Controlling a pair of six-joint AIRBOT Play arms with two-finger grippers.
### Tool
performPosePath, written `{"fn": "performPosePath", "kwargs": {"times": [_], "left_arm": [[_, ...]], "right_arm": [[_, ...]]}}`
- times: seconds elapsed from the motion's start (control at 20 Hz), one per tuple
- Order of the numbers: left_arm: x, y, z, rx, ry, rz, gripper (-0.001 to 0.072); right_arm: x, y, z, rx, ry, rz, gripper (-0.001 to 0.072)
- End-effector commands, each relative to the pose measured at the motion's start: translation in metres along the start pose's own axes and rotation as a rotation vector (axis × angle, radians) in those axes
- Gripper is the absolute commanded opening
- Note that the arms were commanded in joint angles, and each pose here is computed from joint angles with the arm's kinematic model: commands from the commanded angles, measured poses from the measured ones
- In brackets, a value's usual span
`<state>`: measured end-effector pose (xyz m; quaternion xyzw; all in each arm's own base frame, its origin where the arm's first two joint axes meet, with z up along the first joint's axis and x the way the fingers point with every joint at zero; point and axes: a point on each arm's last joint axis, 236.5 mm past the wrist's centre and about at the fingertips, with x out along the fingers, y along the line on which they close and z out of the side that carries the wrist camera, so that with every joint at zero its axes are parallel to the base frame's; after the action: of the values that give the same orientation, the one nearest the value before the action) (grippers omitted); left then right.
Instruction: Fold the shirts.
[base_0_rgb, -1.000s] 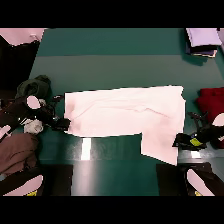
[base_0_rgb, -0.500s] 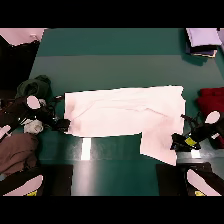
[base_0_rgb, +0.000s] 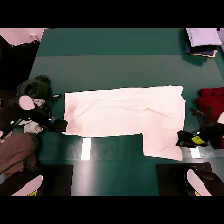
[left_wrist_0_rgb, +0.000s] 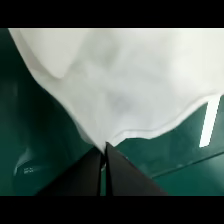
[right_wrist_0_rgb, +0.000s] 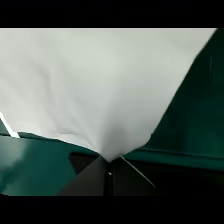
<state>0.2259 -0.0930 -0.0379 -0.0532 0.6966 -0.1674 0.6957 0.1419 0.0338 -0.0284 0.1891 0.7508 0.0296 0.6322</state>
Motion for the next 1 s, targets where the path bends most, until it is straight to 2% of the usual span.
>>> {"fn": "performPosePath", "kwargs": {"times": [0.0,0.2,0.35,0.5,0.95], "left_arm": [[-0.037,-0.016,-0.025,0.02,-0.043,-0.007,0.0027],[-0.065,-0.031,-0.043,0.02,-0.086,-0.021,0.0027],[-0.097,-0.036,0.007,0.044,-0.309,-0.006,0.0028],[-0.128,-0.034,0.063,0.044,-0.562,0.015,0.0027],[-0.069,0.014,0.135,-0.133,-0.558,0.067,0.0028]], "right_arm": [[-0.047,0.014,-0.008,0.005,-0.128,-0.004,0.0016],[-0.089,0.026,0.002,-0.004,-0.287,-0.001,0.0016],[-0.111,0.031,0.026,-0.012,-0.324,0.0,0.0016],[-0.131,0.036,0.076,-0.045,-0.381,0.001,0.0016],[-0.127,0.031,0.197,-0.06,-0.367,0.002,0.0016]]}}
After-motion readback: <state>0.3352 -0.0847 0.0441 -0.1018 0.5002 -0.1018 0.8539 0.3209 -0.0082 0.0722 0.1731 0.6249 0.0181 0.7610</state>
